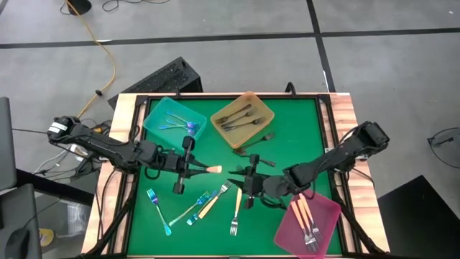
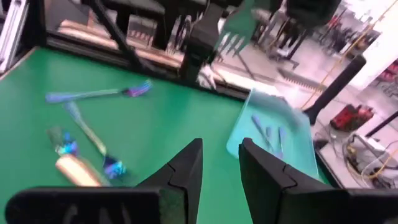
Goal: Sort silverware by color (type)
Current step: Put the yellow fork into the pink bin
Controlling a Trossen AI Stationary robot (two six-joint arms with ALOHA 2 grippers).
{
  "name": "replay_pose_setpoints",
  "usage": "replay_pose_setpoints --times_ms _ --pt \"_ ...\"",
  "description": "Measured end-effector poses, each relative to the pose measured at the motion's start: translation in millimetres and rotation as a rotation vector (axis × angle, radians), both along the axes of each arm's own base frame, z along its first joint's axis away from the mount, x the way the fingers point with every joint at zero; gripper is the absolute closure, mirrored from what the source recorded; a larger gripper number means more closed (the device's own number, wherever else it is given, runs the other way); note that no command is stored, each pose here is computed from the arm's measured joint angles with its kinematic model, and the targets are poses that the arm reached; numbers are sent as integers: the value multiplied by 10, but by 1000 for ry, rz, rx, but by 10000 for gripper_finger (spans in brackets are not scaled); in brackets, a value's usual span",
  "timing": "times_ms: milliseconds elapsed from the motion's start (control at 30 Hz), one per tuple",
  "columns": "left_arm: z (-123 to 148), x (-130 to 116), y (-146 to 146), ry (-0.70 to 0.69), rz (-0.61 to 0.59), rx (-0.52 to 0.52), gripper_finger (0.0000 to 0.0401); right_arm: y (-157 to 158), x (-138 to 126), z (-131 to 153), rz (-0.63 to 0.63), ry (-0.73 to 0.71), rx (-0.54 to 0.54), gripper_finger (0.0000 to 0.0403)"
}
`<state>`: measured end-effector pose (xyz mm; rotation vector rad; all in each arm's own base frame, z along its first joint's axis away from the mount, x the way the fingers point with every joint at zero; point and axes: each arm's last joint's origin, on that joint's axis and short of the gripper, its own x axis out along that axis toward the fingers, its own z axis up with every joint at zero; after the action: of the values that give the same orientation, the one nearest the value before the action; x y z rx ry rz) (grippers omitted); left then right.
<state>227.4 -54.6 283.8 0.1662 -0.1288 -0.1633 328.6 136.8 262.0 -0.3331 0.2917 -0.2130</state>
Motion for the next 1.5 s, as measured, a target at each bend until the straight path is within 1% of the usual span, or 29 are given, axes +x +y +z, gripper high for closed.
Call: replay_pose_setpoints --times_ms 100,167,233,367,467,600,667,767,900,1033,1167,1300,1500 --pt "-11 8 -42 -7 -17 29 385 -19 82 -60 3 -17 -7 277" --pt "-47 -3 -63 -12 -24 39 385 -30 98 -61 32 -24 30 277" --pt "-108 -33 -63 -57 -18 36 385 -67 123 -61 68 -24 85 277" --pt "-328 -190 -6 -182 29 -1 385 -164 172 -75 131 -10 168 277" --pt "-485 -341 49 -251 67 -56 385 -244 200 -78 115 -12 199 276" --pt "-629 -485 72 -280 92 -111 386 -325 232 -52 83 -44 206 263" --pt "-677 -504 74 -258 120 -119 386 -381 255 -22 67 -75 203 251" --pt "-698 -506 77 -243 146 -129 386 -474 291 30 44 -131 203 224" --pt "-706 -504 75 -234 145 -125 386 -582 324 75 22 -180 213 173" --pt "-711 -502 75 -228 148 -124 386 -648 351 139 62 -241 237 134" --pt "-747 -472 69 -205 158 -117 386 -702 368 188 101 -288 253 122" --pt "-758 -342 35 -176 161 -104 386 -716 374 213 133 -307 245 121" --pt "-813 -126 -22 -165 159 -29 386 -689 370 216 150 -306 237 120"
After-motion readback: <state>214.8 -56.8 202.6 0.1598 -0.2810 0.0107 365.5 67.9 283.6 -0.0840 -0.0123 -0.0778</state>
